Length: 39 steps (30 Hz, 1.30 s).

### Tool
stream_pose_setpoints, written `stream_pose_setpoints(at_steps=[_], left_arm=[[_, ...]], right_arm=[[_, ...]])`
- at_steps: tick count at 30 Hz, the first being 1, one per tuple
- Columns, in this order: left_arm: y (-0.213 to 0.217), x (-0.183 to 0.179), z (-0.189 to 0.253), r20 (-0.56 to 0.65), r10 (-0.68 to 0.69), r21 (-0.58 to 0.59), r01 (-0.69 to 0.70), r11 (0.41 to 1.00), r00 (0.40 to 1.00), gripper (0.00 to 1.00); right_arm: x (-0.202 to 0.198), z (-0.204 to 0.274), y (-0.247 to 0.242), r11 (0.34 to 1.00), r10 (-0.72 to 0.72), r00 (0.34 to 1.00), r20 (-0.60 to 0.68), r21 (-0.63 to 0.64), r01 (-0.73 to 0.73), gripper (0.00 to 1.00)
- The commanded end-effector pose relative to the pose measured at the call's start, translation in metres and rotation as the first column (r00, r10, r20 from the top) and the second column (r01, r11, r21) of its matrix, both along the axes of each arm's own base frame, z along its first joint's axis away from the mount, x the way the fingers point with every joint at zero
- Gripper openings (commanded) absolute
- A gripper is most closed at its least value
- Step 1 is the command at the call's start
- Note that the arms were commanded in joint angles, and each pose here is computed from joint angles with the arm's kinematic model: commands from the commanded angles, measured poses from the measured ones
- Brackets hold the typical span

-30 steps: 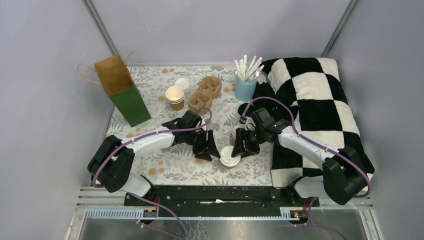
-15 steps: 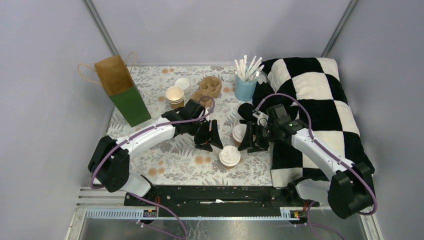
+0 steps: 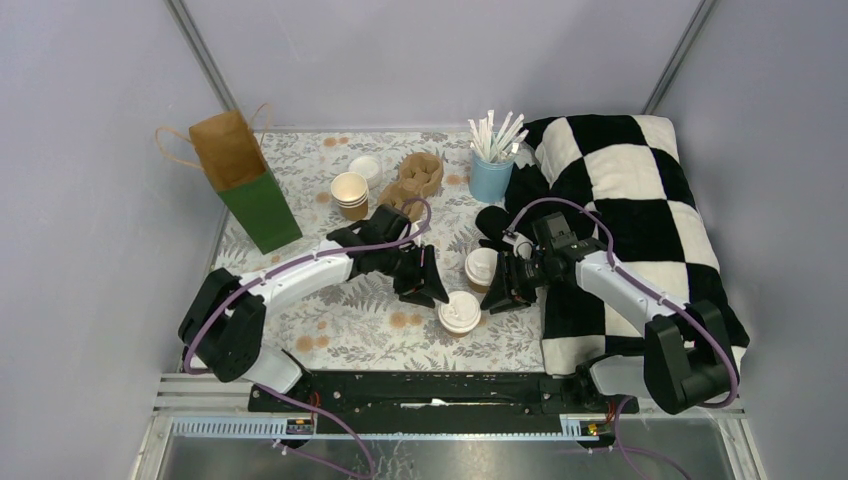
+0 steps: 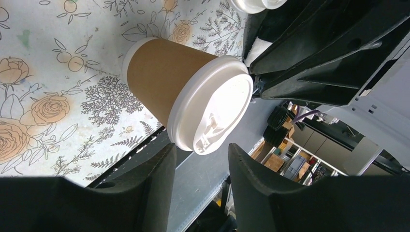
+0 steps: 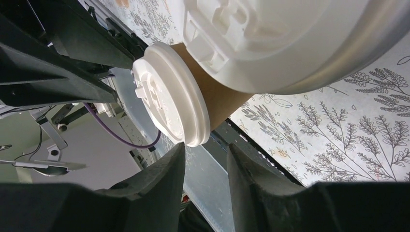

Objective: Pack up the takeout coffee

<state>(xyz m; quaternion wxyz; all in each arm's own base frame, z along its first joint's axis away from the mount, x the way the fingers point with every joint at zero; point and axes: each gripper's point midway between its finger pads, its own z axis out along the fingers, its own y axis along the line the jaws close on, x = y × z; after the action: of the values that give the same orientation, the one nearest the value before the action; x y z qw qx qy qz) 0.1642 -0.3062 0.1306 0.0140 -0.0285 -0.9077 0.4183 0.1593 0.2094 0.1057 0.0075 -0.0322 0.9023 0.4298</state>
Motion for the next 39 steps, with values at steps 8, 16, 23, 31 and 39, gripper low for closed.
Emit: stream_pose_setpoints(at_steps=[8, 16, 23, 31, 39], left_arm=[[-0.008, 0.001, -0.011, -0.002, -0.025, 0.014, 0.025, 1.000, 1.000, 0.38], [-0.008, 0.001, -0.016, 0.000, -0.037, 0.043, 0.037, 0.998, 0.999, 0.36], [-0.007, -0.001, -0.020, -0.006, -0.037, 0.054, 0.037, 0.998, 0.999, 0.34], [0.000, -0.005, -0.033, -0.016, -0.031, 0.090, 0.033, 0.995, 0.999, 0.33], [0.006, -0.009, -0.041, -0.022, -0.029, 0.111, 0.031, 0.993, 0.999, 0.32]], right_arm=[[-0.005, -0.005, 0.004, 0.999, 0.012, 1.000, -0.027, 0.043, -0.011, 0.42], [-0.003, -0.008, 0.006, 0.999, 0.009, 0.999, -0.037, 0.047, -0.007, 0.42], [0.000, -0.019, 0.006, 1.000, -0.011, 0.999, -0.052, 0.009, 0.011, 0.40], [-0.009, -0.060, -0.022, 0.976, -0.079, 0.994, -0.074, -0.207, 0.062, 0.37], [-0.016, -0.083, -0.048, 0.909, -0.123, 0.990, -0.075, -0.409, 0.082, 0.34]])
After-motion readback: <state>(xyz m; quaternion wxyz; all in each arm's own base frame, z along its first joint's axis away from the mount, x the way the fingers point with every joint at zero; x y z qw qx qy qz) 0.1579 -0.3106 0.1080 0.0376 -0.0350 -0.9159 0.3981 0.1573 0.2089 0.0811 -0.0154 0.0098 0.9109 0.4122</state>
